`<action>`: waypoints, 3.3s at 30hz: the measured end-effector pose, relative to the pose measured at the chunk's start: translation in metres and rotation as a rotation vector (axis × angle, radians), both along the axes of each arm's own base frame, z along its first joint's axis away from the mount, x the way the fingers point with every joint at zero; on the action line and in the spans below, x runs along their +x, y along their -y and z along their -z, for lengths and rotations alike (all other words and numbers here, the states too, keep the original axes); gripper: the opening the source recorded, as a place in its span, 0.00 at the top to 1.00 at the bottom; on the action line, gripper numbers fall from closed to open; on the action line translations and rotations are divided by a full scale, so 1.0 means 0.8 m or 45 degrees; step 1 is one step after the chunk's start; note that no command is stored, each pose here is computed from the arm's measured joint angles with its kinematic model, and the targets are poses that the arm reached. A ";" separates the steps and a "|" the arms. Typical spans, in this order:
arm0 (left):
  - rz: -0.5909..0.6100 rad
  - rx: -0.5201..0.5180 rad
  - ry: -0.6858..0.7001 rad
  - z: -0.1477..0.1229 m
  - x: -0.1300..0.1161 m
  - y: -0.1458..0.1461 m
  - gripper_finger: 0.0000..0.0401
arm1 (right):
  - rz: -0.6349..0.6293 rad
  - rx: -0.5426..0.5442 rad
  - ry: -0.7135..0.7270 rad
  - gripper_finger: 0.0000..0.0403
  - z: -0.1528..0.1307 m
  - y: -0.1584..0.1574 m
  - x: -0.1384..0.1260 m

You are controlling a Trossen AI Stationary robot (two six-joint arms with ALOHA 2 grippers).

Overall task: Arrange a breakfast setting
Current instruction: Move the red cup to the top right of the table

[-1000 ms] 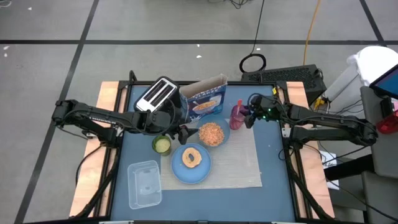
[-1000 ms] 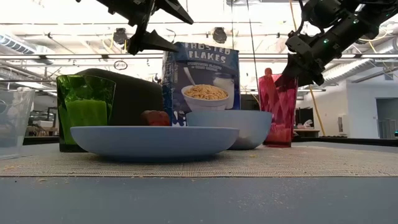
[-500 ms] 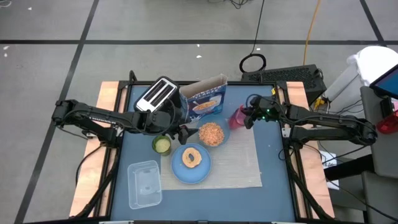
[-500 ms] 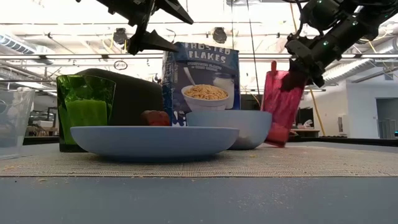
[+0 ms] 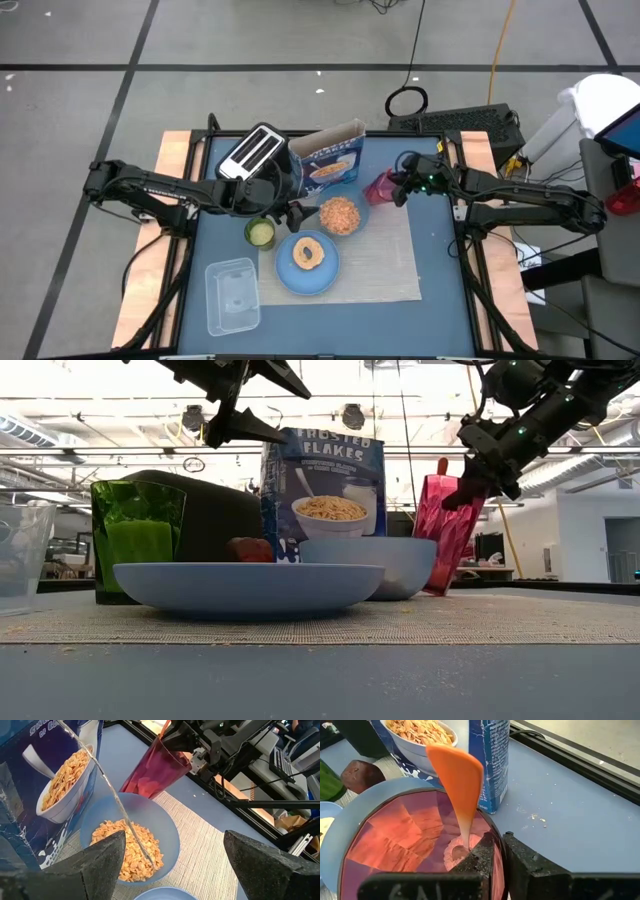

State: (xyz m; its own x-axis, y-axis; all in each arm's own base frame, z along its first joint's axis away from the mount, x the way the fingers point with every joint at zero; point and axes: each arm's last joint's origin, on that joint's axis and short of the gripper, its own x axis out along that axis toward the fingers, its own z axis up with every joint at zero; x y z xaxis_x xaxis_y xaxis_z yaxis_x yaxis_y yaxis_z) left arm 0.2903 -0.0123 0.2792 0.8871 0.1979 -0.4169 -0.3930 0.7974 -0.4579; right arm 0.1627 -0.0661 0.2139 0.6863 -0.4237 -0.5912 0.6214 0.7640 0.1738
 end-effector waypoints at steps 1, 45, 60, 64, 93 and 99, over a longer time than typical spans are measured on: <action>0.000 0.000 0.000 0.000 0.000 0.000 0.15 | 0.002 0.000 0.004 0.95 0.000 0.000 0.000; -0.011 0.005 0.000 0.000 0.000 0.000 0.15 | 0.426 0.092 -0.218 0.95 -0.021 0.091 -0.017; -0.012 0.006 0.000 0.000 0.000 0.000 0.15 | 0.438 0.095 -0.206 0.84 -0.021 0.091 -0.016; -0.012 0.006 0.000 0.000 0.000 0.000 0.15 | 0.436 0.094 -0.208 0.81 -0.021 0.091 -0.016; -0.012 0.006 0.000 0.000 0.000 -0.001 0.15 | 0.401 -0.044 -0.094 0.52 -0.033 0.099 -0.008; -0.012 0.005 0.000 0.000 0.000 0.000 0.15 | 0.402 -0.073 -0.049 0.52 -0.038 0.101 -0.006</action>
